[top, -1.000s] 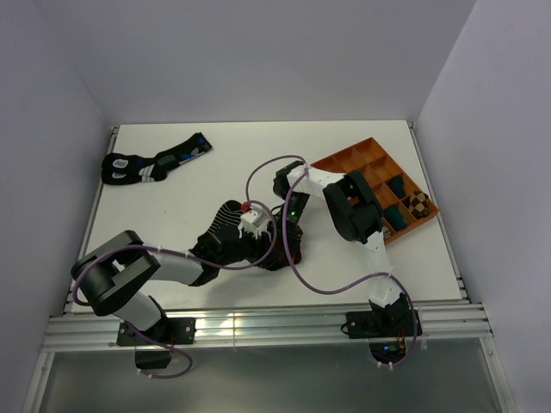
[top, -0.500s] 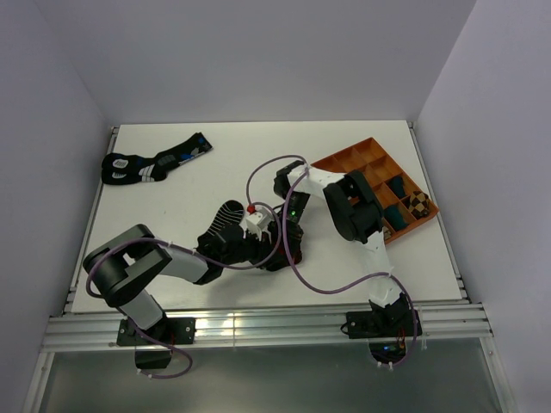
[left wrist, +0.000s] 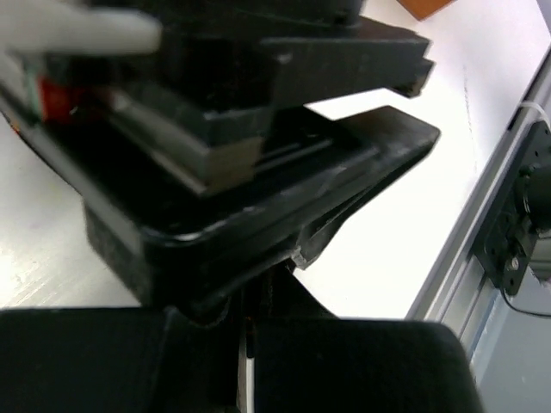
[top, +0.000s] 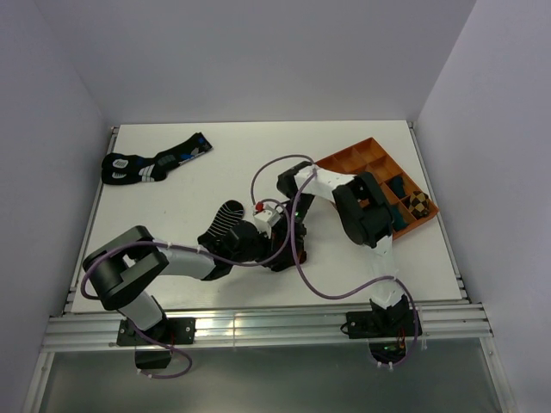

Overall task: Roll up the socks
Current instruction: Roll the sock at the center of the board.

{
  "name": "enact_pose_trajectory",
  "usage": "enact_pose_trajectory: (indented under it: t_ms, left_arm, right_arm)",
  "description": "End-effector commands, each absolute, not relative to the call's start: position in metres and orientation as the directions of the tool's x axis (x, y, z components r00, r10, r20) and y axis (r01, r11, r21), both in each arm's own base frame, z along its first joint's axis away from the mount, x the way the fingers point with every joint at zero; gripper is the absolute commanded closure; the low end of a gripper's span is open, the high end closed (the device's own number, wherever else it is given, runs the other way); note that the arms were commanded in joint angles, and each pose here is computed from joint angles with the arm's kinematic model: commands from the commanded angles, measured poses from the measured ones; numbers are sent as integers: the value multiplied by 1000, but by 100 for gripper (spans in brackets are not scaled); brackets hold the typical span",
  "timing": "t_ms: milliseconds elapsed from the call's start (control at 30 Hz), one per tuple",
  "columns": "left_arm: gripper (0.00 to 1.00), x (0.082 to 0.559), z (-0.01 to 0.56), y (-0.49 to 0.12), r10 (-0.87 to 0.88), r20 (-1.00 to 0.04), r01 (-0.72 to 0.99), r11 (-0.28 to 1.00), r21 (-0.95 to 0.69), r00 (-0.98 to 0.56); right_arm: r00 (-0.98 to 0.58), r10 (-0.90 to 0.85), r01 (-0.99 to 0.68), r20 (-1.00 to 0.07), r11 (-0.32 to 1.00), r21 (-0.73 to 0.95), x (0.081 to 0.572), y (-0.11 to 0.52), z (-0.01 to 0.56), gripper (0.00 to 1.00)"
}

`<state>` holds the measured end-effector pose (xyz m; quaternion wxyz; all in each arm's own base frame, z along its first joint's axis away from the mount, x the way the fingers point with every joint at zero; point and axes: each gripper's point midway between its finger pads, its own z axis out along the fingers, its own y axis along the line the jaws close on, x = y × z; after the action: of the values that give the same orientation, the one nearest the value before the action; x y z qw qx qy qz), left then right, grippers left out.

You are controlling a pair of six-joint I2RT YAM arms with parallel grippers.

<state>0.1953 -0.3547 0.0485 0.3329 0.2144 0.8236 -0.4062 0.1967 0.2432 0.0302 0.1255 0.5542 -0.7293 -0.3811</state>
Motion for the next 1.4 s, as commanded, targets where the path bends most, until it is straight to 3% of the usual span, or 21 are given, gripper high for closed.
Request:
enact_pose_trajectory:
  t_ms: [0, 367, 933, 1233, 1367]
  left_arm:
    - [100, 190, 30, -346, 122, -667, 565, 653, -503, -735]
    - [100, 191, 19, -341, 97, -598, 467, 726, -504, -796]
    - [100, 188, 11, -346, 76, -486, 359, 775, -521, -871]
    - [100, 179, -2, -342, 94, -371, 289, 808, -513, -924]
    - [100, 181, -3, -338, 96, -296, 248, 809, -533, -950]
  right_arm:
    - [-322, -869, -830, -377, 68, 553, 229, 257, 38, 44]
    - [-375, -801, -906, -467, 210, 368, 271, 251, 57, 39]
    - [-455, -671, -889, -585, 375, 262, 303, 212, 92, 34]
    - [-420, -640, -898, -643, 398, 189, 298, 181, 112, 34]
    - [-348, -658, -927, -668, 348, 141, 275, 168, 115, 34]
